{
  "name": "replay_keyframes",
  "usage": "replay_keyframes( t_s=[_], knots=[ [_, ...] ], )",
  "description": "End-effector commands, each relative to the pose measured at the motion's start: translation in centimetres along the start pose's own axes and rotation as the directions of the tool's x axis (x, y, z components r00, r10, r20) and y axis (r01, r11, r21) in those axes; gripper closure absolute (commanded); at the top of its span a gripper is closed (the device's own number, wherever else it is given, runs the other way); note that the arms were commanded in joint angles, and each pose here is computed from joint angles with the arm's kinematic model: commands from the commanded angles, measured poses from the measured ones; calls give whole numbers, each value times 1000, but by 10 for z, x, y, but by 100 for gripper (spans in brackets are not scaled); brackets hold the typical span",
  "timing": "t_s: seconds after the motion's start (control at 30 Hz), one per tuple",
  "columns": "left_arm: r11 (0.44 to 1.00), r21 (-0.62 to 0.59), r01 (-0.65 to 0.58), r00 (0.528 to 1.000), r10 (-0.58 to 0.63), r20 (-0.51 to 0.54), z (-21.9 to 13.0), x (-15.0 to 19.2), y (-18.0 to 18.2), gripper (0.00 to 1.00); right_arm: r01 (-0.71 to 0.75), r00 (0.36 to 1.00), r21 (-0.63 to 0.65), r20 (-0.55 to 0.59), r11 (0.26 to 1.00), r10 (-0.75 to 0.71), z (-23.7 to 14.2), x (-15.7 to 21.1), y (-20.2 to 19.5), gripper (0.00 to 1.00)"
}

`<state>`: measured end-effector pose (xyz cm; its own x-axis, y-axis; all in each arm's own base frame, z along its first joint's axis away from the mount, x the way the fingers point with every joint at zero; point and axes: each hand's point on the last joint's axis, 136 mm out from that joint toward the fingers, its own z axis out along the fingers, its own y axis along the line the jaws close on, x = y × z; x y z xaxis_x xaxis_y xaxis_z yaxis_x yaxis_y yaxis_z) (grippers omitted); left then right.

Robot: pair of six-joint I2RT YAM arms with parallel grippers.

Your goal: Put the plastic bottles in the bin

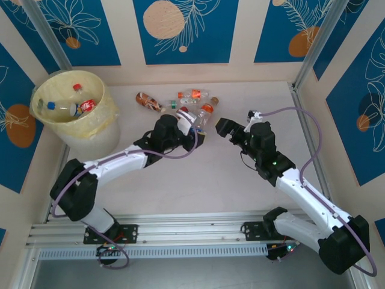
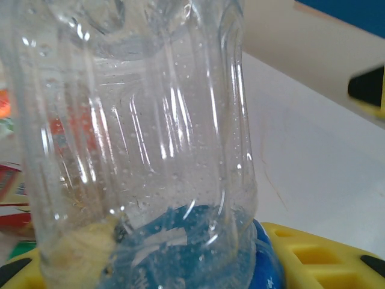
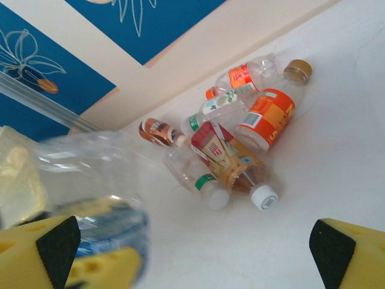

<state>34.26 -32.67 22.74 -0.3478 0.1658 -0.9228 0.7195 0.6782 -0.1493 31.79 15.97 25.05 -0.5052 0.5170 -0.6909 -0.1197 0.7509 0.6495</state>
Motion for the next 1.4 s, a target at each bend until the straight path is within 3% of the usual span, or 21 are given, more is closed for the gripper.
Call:
replay_keyframes(
  t_s=[0.0, 0.33, 0.6, 0.73, 0.9, 1.13, 1.37],
  knots=[
    [997, -74, 8, 999, -4, 47, -20, -18, 16, 60, 32, 999, -17, 30, 999, -31, -3, -4, 1, 0],
    [970, -240, -26, 986, 64, 152, -85, -68, 33, 61, 173, 985, -228, 43, 958, -167, -11, 1, 40, 0],
    [943, -322, -86, 941, 183, 285, -143, -117, 30, 60, 172, 985, -280, 27, 944, -172, -18, 0, 57, 0],
    [900, -418, -121, 908, 270, 320, -170, -140, 36, 60, 174, 985, -277, 40, 945, -169, -17, -1, 56, 0],
    [772, -630, -84, 882, 352, 313, -207, -169, 67, 60, 165, 986, -264, 46, 950, -158, -13, -2, 54, 0],
    [677, -735, 33, 917, 272, 292, -248, -185, 130, 60, 150, 989, -276, 26, 949, -149, -6, 0, 57, 1],
    [597, -791, 132, 959, 124, 254, -281, -168, 197, 57, 148, 989, -286, 14, 947, -151, -7, 0, 59, 0]
  ],
)
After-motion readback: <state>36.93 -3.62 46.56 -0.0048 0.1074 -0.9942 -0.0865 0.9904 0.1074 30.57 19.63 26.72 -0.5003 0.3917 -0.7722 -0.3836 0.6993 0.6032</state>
